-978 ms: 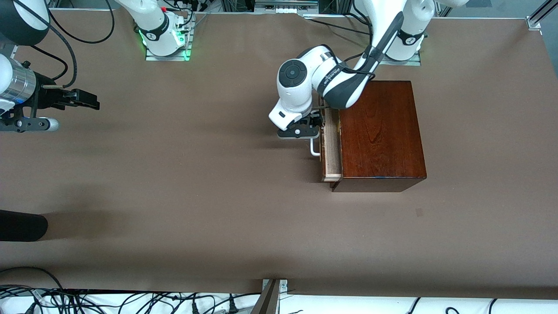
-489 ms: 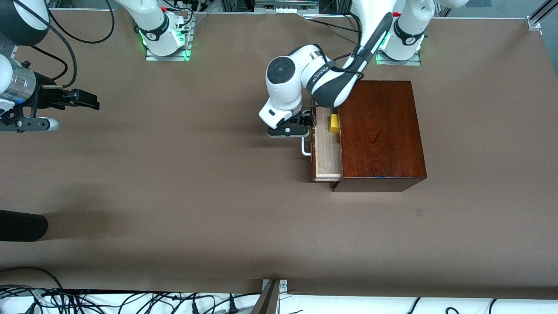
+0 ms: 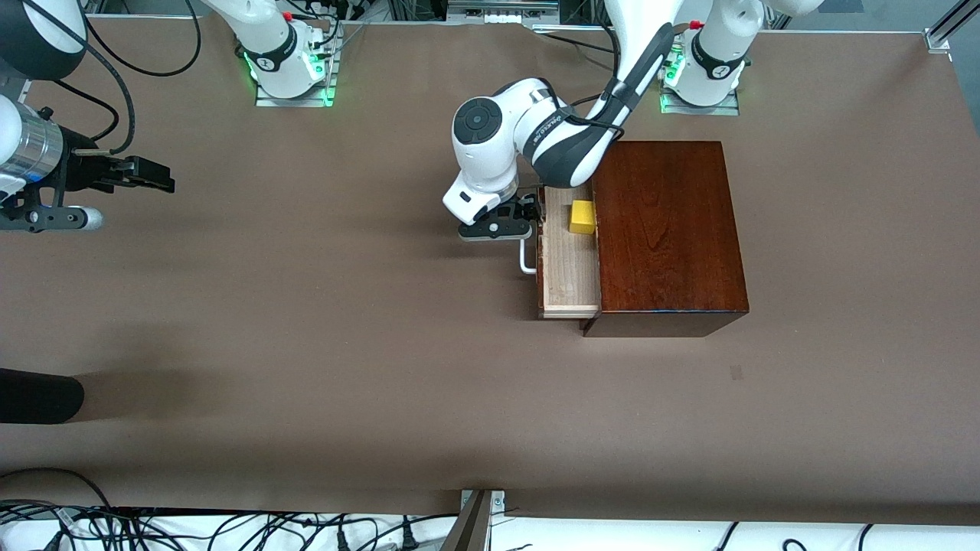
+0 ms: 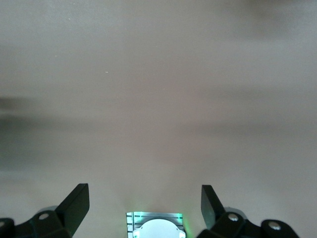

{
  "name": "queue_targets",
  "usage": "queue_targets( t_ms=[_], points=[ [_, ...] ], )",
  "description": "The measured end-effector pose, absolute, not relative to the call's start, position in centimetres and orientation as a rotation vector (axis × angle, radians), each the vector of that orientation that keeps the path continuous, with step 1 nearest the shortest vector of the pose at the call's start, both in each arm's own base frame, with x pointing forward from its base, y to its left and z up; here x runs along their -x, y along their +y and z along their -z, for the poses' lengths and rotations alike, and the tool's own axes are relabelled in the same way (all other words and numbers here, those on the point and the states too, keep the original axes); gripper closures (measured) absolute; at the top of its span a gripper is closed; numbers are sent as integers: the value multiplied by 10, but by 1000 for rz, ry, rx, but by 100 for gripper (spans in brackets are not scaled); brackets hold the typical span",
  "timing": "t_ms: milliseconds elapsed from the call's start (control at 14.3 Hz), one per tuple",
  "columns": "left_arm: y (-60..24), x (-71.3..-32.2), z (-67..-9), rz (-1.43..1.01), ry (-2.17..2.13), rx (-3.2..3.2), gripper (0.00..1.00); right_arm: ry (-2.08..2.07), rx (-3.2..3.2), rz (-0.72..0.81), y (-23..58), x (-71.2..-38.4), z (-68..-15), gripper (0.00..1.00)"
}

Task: Open drawer, take yellow block, close drawer
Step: 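Pull the drawer out of the box with the left gripper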

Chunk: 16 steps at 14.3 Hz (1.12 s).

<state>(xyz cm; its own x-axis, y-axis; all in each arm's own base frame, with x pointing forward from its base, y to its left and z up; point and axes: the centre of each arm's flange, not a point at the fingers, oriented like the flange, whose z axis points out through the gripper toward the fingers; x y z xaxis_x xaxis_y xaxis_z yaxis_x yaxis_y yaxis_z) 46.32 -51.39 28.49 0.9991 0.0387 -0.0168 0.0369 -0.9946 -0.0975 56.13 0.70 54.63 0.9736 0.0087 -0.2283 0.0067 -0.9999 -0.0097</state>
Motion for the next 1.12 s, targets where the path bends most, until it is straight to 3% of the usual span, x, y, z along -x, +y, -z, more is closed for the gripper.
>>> queue_targets(
  t_ms=[1117],
  points=[
    [-533, -460, -284, 11, -85, 3049, 0, -11, 3112, -361, 7, -561, -546, 0]
  ],
)
